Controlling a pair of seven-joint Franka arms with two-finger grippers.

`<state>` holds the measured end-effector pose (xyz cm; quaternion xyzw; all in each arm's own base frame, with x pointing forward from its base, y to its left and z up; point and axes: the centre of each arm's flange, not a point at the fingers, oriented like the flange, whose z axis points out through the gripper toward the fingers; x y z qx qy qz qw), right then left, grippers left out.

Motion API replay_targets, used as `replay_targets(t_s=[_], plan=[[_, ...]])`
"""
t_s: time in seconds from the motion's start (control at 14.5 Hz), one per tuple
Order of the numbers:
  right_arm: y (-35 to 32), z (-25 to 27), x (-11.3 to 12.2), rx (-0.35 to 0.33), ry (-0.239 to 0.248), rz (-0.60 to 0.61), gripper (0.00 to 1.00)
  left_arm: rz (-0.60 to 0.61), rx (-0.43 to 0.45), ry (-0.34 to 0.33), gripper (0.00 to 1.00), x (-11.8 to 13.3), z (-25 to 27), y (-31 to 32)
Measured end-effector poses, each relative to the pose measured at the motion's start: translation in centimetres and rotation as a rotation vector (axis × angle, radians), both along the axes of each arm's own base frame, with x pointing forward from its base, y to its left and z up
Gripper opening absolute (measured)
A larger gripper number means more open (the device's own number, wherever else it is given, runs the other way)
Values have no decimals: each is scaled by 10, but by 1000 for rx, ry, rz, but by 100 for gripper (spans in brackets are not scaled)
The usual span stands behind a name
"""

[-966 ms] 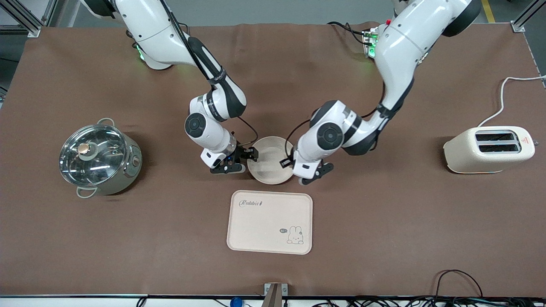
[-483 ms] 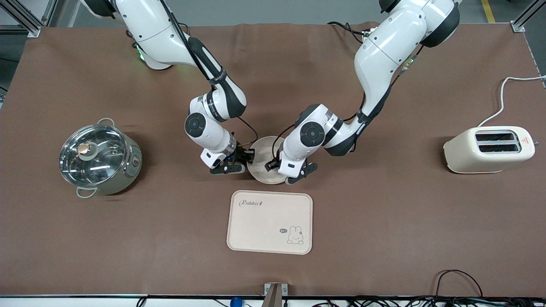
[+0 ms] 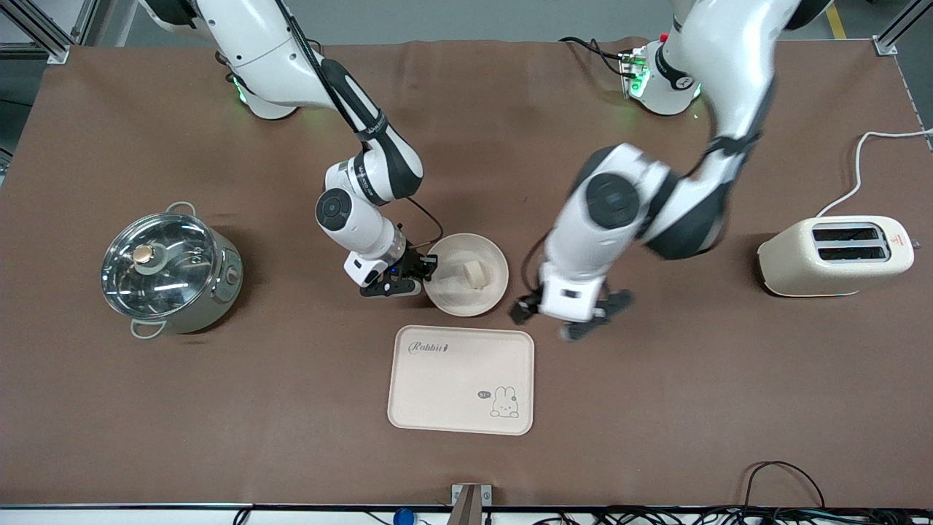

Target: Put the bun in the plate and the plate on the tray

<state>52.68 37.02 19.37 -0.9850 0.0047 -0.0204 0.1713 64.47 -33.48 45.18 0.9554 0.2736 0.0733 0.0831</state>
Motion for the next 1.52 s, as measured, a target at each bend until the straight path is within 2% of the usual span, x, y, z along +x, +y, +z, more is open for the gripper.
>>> replay_targets(t_s=[0.14,0.34,0.62,0.83,1.03,1.24,1.45,1.52], plan=[[-2,13,9,15,-24,-13,6,-35,50,-48,100,17,58,86],[-11,35,32,67,-52,-87,6,-123,144,-12,100,12,106,175],[-11,58,62,152,-76,-175,6,-229,207,22,100,-14,145,203],[-11,34,86,191,-72,-254,6,-338,255,43,100,-37,183,245],[-16,-13,112,196,-54,-372,6,-396,229,74,100,-59,209,283],[-23,-31,137,217,-66,-426,6,-426,200,76,100,-79,228,289],[-25,-32,144,225,-73,-431,6,-494,221,104,100,-104,243,286],[-25,-32,145,226,-73,-432,13,-517,222,122,100,-111,244,290]])
